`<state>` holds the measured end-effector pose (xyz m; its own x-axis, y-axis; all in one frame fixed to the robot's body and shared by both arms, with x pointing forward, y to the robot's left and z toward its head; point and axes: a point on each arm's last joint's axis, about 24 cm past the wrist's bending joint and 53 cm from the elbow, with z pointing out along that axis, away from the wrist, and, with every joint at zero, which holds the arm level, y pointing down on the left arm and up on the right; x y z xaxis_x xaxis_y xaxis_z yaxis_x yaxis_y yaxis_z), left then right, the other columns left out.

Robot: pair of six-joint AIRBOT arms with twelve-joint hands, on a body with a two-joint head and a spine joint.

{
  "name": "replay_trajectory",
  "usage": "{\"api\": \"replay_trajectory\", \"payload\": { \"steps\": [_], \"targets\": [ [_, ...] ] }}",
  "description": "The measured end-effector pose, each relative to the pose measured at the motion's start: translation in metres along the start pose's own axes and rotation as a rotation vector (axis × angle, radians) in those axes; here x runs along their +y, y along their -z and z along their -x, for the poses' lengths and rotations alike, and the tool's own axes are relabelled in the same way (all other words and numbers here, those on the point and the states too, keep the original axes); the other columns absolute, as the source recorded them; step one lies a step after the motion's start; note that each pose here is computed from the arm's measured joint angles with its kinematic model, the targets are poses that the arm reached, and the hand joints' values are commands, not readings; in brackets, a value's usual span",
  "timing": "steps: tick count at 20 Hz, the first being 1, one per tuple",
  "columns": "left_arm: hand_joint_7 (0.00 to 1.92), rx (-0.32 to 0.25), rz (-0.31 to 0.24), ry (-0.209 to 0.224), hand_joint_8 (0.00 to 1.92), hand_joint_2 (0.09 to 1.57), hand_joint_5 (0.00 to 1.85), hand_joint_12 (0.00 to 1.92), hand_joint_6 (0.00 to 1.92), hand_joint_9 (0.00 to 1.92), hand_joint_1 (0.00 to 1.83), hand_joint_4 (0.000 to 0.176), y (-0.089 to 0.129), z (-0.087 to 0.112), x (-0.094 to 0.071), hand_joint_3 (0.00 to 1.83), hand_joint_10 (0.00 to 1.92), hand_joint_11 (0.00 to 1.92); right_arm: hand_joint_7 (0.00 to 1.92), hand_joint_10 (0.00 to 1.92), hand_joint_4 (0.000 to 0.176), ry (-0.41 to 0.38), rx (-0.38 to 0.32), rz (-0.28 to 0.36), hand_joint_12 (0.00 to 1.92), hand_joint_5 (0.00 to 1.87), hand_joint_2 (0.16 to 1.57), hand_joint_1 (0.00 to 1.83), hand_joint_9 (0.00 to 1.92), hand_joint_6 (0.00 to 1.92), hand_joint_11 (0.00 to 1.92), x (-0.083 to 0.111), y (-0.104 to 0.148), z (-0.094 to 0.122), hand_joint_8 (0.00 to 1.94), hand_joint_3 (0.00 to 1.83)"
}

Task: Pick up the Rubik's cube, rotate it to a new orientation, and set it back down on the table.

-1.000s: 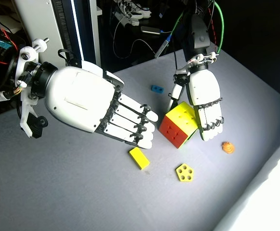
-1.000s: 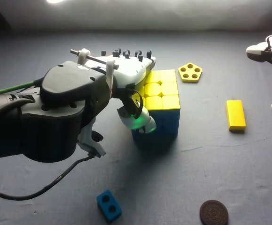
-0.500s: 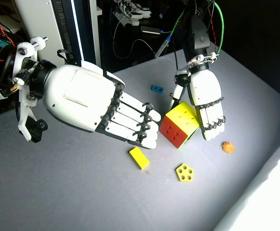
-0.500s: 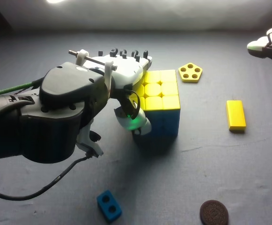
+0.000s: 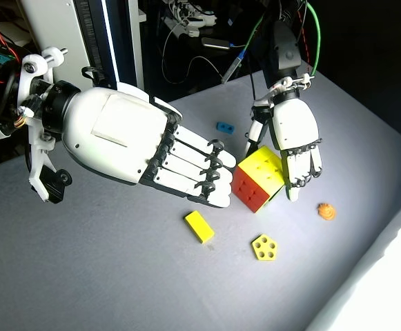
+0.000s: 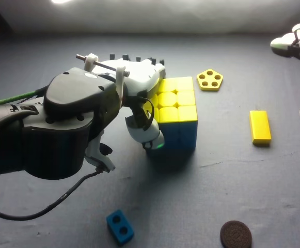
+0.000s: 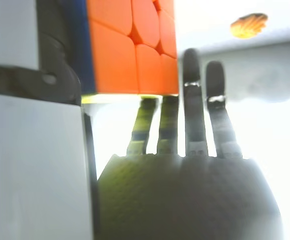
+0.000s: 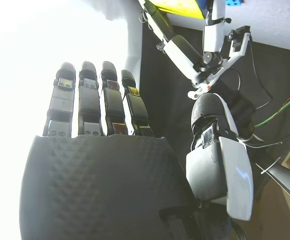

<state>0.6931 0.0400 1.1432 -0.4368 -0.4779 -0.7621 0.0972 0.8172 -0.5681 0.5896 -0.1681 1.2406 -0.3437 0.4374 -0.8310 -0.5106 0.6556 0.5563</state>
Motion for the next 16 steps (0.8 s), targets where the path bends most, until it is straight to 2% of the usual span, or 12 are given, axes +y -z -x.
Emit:
{"api": "replay_trajectory", "payload": {
  "steps": [2, 3, 4, 5, 6, 7, 8, 9, 10, 11, 12, 16],
  "targets": [
    [0.12, 0.0, 0.0, -0.002, 1.88, 1.18, 0.12, 1.92, 1.78, 0.22, 1.07, 0.0, 0.0, 0.0, 0.0, 0.0, 1.89, 0.24, 0.12, 0.01, 0.0, -0.001, 0.012, 0.018, 0.02, 0.06, 1.23, 0.0, 0.08, 0.01, 0.02, 0.004, 0.0, -0.003, 0.01, 0.0],
    [0.13, 0.001, -0.001, -0.001, 1.91, 1.32, 0.43, 1.92, 1.72, 0.24, 0.95, 0.0, 0.0, 0.0, 0.0, 0.03, 1.92, 0.26, 0.13, 0.01, 0.0, 0.0, 0.018, 0.035, 0.02, 0.08, 1.23, 0.0, 0.09, 0.01, 0.03, 0.008, 0.001, -0.004, 0.01, 0.0],
    [0.17, 0.002, -0.002, 0.0, 1.92, 1.36, 0.49, 1.92, 1.73, 0.29, 0.92, 0.0, 0.0, 0.0, -0.001, 0.03, 1.92, 0.33, 0.14, 0.0, 0.0, 0.008, 0.026, 0.057, 0.14, 0.09, 1.23, 0.0, 0.11, 0.0, 0.01, 0.012, 0.001, -0.006, 0.0, 0.0],
    [0.19, 0.005, -0.005, 0.001, 1.92, 1.37, 0.52, 1.92, 1.7, 0.3, 0.93, 0.0, 0.0, -0.001, -0.002, 0.02, 1.92, 0.35, 0.15, 0.0, 0.0, 0.01, 0.032, 0.071, 0.17, 0.09, 1.23, 0.0, 0.11, 0.0, 0.0, 0.016, 0.002, -0.008, 0.0, 0.0],
    [0.4, 0.01, -0.003, 0.012, 1.9, 1.42, 0.45, 1.92, 1.75, 0.31, 0.97, 0.0, 0.001, -0.001, -0.002, 0.01, 1.92, 0.35, 0.14, 0.0, 0.0, 0.017, 0.039, 0.083, 0.17, 0.08, 1.23, 0.0, 0.1, 0.0, 0.0, 0.018, 0.002, -0.01, 0.0, 0.0],
    [0.26, 0.012, -0.003, 0.018, 1.92, 1.38, 0.52, 1.92, 1.7, 0.31, 0.93, 0.0, 0.002, -0.001, -0.003, 0.0, 1.92, 0.36, 0.13, 0.0, 0.0, 0.03, 0.05, 0.094, 0.13, 0.07, 1.23, 0.0, 0.09, 0.0, 0.0, 0.021, 0.002, -0.012, 0.0, 0.0],
    [0.42, 0.027, -0.004, 0.014, 1.88, 1.42, 0.46, 1.92, 1.75, 0.31, 0.97, 0.01, 0.005, -0.005, -0.005, 0.0, 1.92, 0.36, 0.12, 0.0, 0.0, 0.038, 0.056, 0.1, 0.07, 0.06, 1.23, 0.0, 0.07, 0.0, 0.0, 0.022, 0.002, -0.014, 0.0, 0.0],
    [0.25, 0.036, -0.002, 0.013, 1.91, 1.4, 0.5, 1.92, 1.73, 0.3, 0.92, 0.0, 0.007, -0.005, -0.006, 0.0, 1.92, 0.35, 0.11, 0.0, 0.0, 0.039, 0.057, 0.1, 0.04, 0.06, 1.23, 0.0, 0.07, 0.0, 0.0, 0.022, 0.003, -0.014, 0.0, 0.0],
    [0.43, 0.05, -0.005, 0.016, 1.86, 1.43, 0.45, 1.92, 1.77, 0.3, 0.97, 0.012, 0.01, -0.006, -0.009, 0.0, 1.92, 0.35, 0.12, 0.01, 0.0, 0.037, 0.056, 0.101, 0.04, 0.07, 1.23, 0.0, 0.07, 0.01, 0.0, 0.022, 0.002, -0.014, 0.0, 0.0],
    [0.45, 0.059, -0.005, 0.016, 1.87, 1.44, 0.43, 1.92, 1.79, 0.31, 0.97, 0.025, 0.012, -0.008, -0.011, 0.01, 1.92, 0.35, 0.11, 0.01, 0.0, 0.037, 0.054, 0.102, 0.04, 0.06, 1.23, 0.0, 0.07, 0.0, 0.0, 0.023, 0.003, -0.014, 0.0, 0.0],
    [0.47, 0.066, -0.013, 0.017, 1.84, 1.43, 0.44, 1.92, 1.79, 0.32, 0.98, 0.03, 0.015, -0.008, -0.015, 0.0, 1.92, 0.37, 0.13, 0.01, 0.0, 0.037, 0.053, 0.103, 0.1, 0.07, 1.24, 0.0, 0.09, 0.0, 0.0, 0.023, 0.003, -0.013, 0.0, 0.0],
    [0.45, 0.065, -0.034, 0.006, 1.88, 1.46, 0.39, 1.92, 1.85, 0.31, 0.95, 0.026, 0.024, 0.007, -0.028, 0.01, 1.92, 0.36, 0.14, 0.01, 0.0, 0.052, 0.041, 0.147, 0.12, 0.07, 1.23, 0.0, 0.1, 0.0, 0.0, 0.033, 0.003, -0.011, 0.01, 0.0]
  ]
}}
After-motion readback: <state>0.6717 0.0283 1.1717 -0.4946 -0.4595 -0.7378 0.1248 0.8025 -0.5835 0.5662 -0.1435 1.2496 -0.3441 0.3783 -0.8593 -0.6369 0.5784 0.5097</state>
